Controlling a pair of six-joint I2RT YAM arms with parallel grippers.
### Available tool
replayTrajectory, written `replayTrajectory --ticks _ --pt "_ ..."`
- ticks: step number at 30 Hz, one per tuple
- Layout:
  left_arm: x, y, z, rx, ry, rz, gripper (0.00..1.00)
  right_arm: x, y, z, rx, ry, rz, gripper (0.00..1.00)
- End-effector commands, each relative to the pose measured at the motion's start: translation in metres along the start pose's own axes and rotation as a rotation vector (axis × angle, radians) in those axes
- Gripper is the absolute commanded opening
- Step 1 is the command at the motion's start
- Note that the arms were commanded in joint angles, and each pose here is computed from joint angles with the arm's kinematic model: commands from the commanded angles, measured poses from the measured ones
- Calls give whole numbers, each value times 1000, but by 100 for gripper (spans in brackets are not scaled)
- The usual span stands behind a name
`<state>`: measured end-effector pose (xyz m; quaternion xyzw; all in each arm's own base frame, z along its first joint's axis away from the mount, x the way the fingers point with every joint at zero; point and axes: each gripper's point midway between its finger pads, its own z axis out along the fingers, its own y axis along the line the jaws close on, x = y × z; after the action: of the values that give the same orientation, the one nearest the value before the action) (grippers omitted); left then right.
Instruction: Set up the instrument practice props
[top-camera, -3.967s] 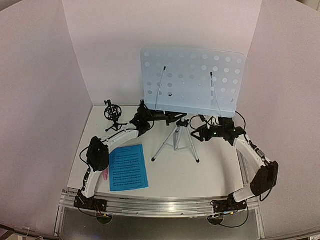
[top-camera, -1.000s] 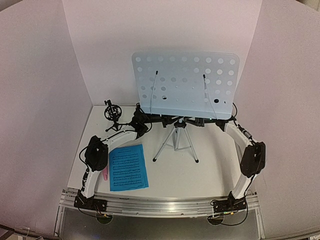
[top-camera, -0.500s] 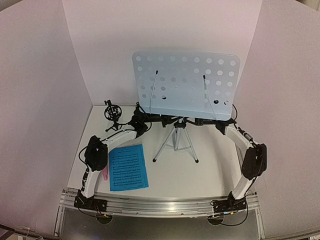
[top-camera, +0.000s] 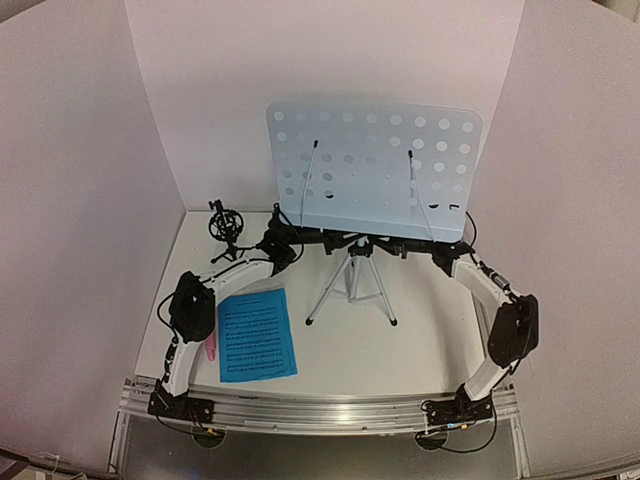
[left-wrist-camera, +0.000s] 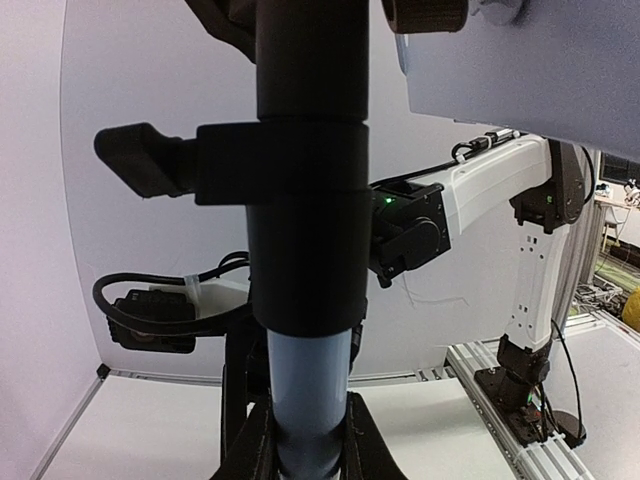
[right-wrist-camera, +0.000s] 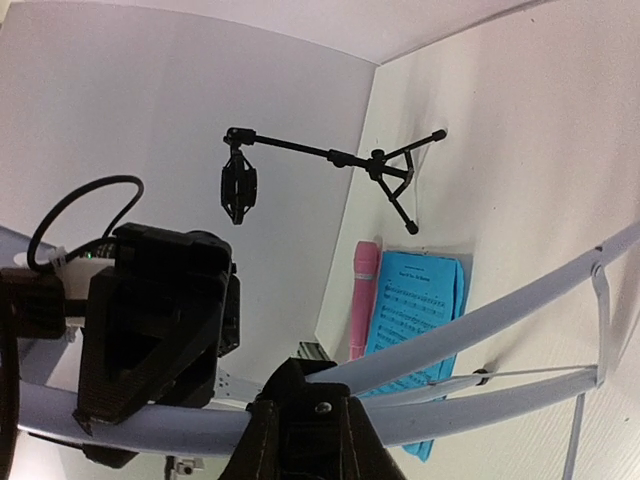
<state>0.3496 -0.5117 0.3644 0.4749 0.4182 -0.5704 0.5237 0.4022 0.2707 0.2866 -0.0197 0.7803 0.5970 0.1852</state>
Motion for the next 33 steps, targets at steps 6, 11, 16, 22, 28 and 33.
replayTrajectory --ticks 6,11,16,22,28,33 --pt "1 -6 -3 9 53 -13 0 55 -32 12 168 153 430 7" --pt "-3 -6 -3 15 44 -5 0 40 -17 4 141 138 176 63" --pt "-5 -8 -3 28 44 -3 0 28 -13 -9 121 118 -98 67" --pt "-5 -10 -4 36 47 -7 0 24 5 -13 7 159 -349 66" --pt "-9 -11 -4 45 40 -9 0 4 13 -20 -141 184 -498 60" --pt "-7 -9 -4 45 42 -12 0 1 19 -21 -211 185 -665 59"
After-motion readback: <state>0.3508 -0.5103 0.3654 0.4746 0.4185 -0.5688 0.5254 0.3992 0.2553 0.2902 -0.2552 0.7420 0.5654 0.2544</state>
